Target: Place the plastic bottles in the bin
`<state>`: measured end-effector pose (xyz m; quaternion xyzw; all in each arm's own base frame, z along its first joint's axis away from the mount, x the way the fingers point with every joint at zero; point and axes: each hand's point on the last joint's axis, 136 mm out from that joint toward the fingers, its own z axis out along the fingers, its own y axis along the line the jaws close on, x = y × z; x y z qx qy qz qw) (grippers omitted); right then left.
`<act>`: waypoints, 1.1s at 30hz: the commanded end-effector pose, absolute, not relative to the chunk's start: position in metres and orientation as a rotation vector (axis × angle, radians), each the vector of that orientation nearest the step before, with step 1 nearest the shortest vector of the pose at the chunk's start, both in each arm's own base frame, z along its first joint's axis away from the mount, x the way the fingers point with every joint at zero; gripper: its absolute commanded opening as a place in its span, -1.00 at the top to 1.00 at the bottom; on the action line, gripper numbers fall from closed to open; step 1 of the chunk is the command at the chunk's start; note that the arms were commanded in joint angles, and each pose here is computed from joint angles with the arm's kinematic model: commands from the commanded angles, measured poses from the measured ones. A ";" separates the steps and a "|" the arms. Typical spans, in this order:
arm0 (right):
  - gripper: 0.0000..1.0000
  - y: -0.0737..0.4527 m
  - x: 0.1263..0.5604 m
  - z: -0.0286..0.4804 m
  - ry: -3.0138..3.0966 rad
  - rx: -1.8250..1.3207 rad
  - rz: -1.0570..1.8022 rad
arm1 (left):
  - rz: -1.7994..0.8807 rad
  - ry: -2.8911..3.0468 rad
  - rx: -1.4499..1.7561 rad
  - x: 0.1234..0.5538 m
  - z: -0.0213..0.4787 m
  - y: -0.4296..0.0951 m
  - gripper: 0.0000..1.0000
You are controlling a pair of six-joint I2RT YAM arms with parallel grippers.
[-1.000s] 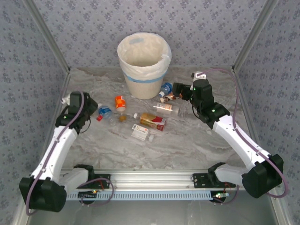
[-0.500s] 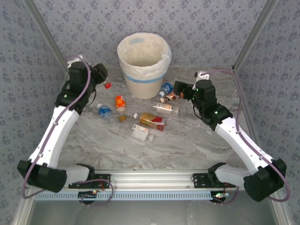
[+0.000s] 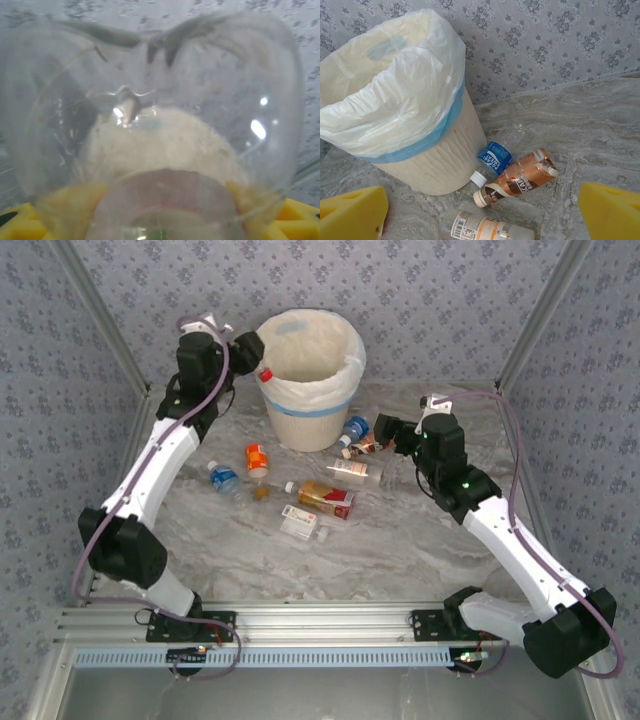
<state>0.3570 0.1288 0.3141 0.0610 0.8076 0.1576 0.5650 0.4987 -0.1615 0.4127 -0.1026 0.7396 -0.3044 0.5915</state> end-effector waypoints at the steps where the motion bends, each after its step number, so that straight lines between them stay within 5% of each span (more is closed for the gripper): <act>1: -1.00 0.121 0.352 0.312 1.906 0.176 0.355 | -0.847 1.610 -0.159 0.510 0.453 -0.186 0.29; 13: -1.00 0.115 0.343 0.314 1.908 0.188 0.348 | -0.792 1.726 -0.124 0.563 0.423 -0.224 0.27; 33: -1.00 0.100 0.328 0.310 1.923 0.179 0.281 | -0.727 1.989 -0.062 0.573 0.375 -0.272 -0.99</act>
